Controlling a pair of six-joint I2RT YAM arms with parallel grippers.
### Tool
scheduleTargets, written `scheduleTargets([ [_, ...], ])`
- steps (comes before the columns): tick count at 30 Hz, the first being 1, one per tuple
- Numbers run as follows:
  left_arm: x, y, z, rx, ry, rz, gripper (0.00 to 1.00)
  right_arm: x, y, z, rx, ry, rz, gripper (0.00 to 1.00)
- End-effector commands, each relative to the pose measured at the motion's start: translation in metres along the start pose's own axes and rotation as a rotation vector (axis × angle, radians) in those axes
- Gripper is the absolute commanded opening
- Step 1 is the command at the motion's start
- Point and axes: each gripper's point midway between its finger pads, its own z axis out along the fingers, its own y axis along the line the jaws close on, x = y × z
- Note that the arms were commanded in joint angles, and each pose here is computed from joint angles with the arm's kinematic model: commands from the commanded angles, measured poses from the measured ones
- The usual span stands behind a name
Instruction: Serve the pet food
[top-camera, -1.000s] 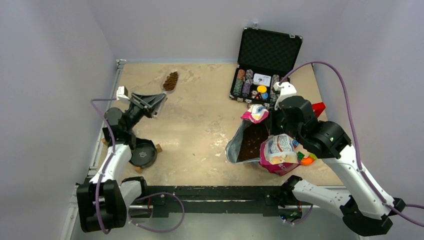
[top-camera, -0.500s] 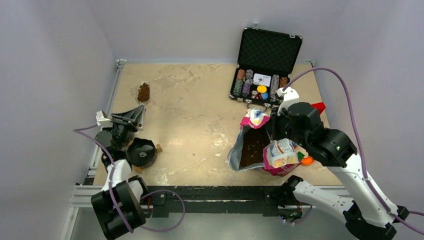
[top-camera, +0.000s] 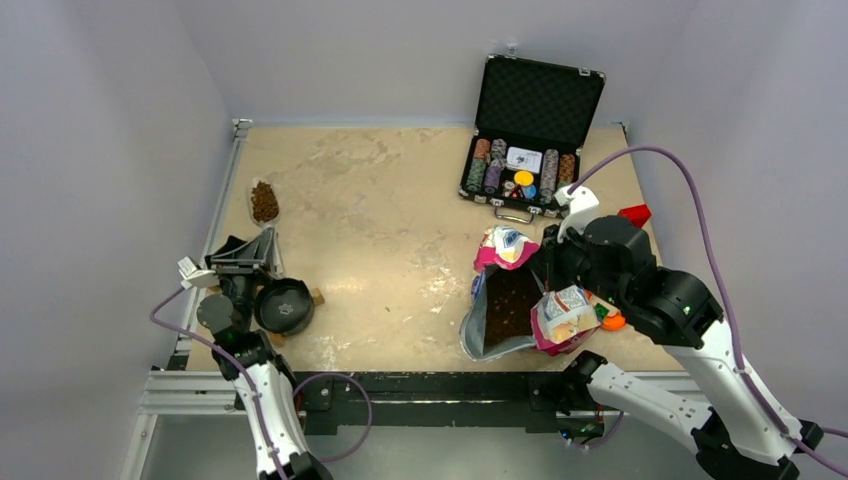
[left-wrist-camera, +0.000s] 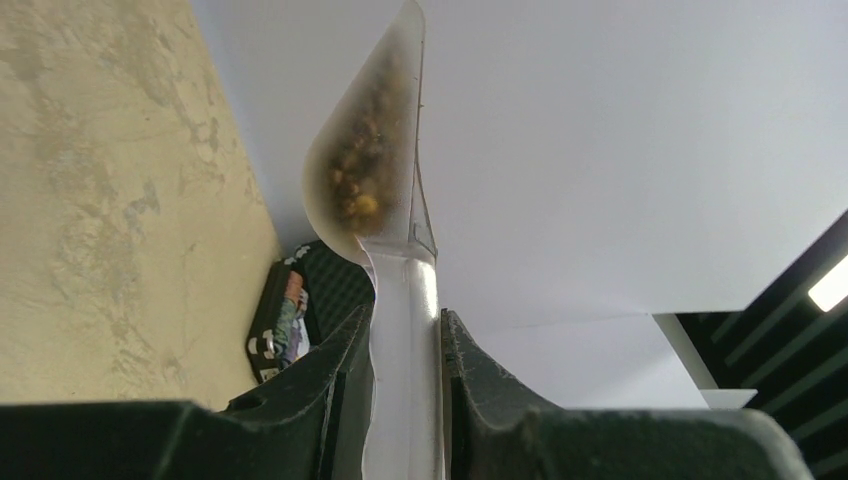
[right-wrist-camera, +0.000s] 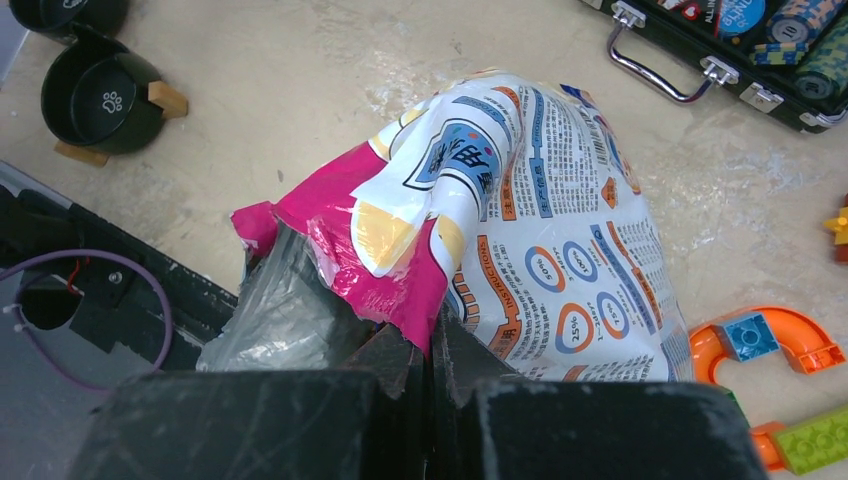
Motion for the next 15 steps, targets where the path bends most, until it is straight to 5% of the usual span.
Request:
scheduleTargets([
  [1,-0.018,0.025,-0.01,-0.127,-0.142,-0.014,0.0,-0.046,0.021,-0.024,-0.112,-0.202,0.01,0.0],
  [15,-0.038,0.032,-0.034,-0.275,-0.341,-0.047,0.0,-0.049,0.031,-0.026,-0.137,-0.202,-0.038,0.0],
])
